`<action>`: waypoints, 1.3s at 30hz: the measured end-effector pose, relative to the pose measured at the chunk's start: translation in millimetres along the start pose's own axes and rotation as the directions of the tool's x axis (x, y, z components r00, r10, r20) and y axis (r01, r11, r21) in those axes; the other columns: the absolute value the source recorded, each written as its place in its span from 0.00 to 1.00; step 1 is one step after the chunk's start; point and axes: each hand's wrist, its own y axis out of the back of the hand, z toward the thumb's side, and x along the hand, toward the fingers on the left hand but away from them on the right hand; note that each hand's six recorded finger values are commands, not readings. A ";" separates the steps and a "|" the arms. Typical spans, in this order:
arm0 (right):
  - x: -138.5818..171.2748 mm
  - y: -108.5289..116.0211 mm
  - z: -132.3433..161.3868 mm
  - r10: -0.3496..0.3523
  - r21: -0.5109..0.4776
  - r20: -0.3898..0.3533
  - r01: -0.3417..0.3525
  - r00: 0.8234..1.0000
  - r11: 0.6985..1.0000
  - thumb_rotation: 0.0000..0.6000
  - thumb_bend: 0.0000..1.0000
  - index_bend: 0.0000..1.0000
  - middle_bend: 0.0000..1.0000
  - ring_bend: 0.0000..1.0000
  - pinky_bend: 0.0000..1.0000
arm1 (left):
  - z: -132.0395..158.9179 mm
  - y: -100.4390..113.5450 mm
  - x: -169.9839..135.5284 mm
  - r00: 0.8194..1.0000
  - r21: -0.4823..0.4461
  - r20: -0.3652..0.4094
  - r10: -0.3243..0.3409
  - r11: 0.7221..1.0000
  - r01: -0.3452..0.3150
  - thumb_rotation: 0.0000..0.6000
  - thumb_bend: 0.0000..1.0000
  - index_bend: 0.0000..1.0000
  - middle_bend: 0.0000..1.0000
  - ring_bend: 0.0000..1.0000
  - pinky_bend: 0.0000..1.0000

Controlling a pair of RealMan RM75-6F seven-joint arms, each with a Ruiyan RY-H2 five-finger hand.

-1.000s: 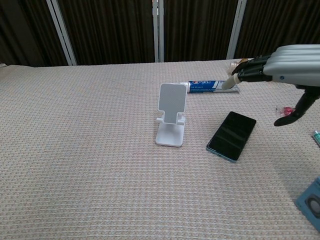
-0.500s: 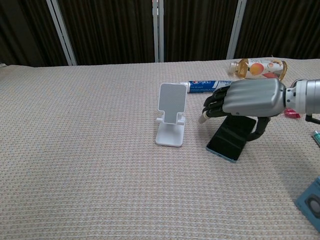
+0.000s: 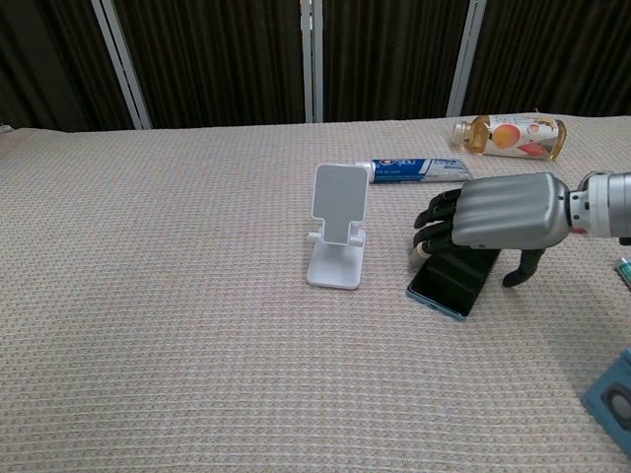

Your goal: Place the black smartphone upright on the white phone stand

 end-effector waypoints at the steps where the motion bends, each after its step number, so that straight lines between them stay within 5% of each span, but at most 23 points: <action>1: 0.1 -1.2 1.3 0.000 -0.003 -0.002 0.000 1.000 1.000 1.00 0.07 0.22 0.20 0.13 0.18 | -0.1 0.4 0.0 1.000 0.000 -0.001 0.002 1.000 -0.002 1.00 0.00 0.00 0.00 0.00 0.00; 5: 1.3 -6.6 3.2 0.009 -0.001 -0.006 -0.009 1.000 1.000 1.00 0.09 0.26 0.24 0.16 0.20 | 0.7 -0.4 0.0 1.000 0.002 -0.001 0.001 1.000 -0.001 1.00 0.00 0.00 0.00 0.00 0.00; 12: 2.6 -7.2 4.4 -0.015 -0.004 -0.009 0.015 1.000 1.000 1.00 0.19 0.49 0.49 0.41 0.32 | 2.5 -2.5 0.1 1.000 0.009 -0.002 -0.003 1.000 0.003 1.00 0.00 0.00 0.00 0.00 0.00; 22: 12.2 8.9 -4.1 -0.110 0.017 -0.002 0.110 0.994 0.994 1.00 0.20 0.50 0.55 0.46 0.35 | 6.6 -3.6 -1.2 1.000 0.005 0.010 -0.010 1.000 0.010 1.00 0.00 0.00 0.00 0.00 0.00; 27: 21.5 23.0 -15.6 -0.171 0.102 0.015 0.169 0.985 0.980 1.00 0.21 0.53 0.57 0.49 0.36 | 8.2 -1.2 -2.3 1.000 -0.007 0.024 -0.007 1.000 0.007 1.00 0.00 0.00 0.00 0.00 0.00; 33: 35.7 54.9 -30.6 -0.295 0.266 0.025 0.278 0.955 0.923 1.00 0.21 0.54 0.57 0.50 0.36 | 5.2 1.5 -3.4 1.000 -0.025 0.030 -0.007 1.000 0.008 1.00 0.00 0.00 0.00 0.00 0.00; 39: 33.7 93.8 -37.8 -0.404 0.436 0.016 0.357 0.915 0.826 1.00 0.22 0.54 0.56 0.50 0.35 | 0.4 5.7 -4.9 1.000 -0.036 0.028 0.005 0.999 -0.004 1.00 0.00 0.00 0.00 0.00 0.00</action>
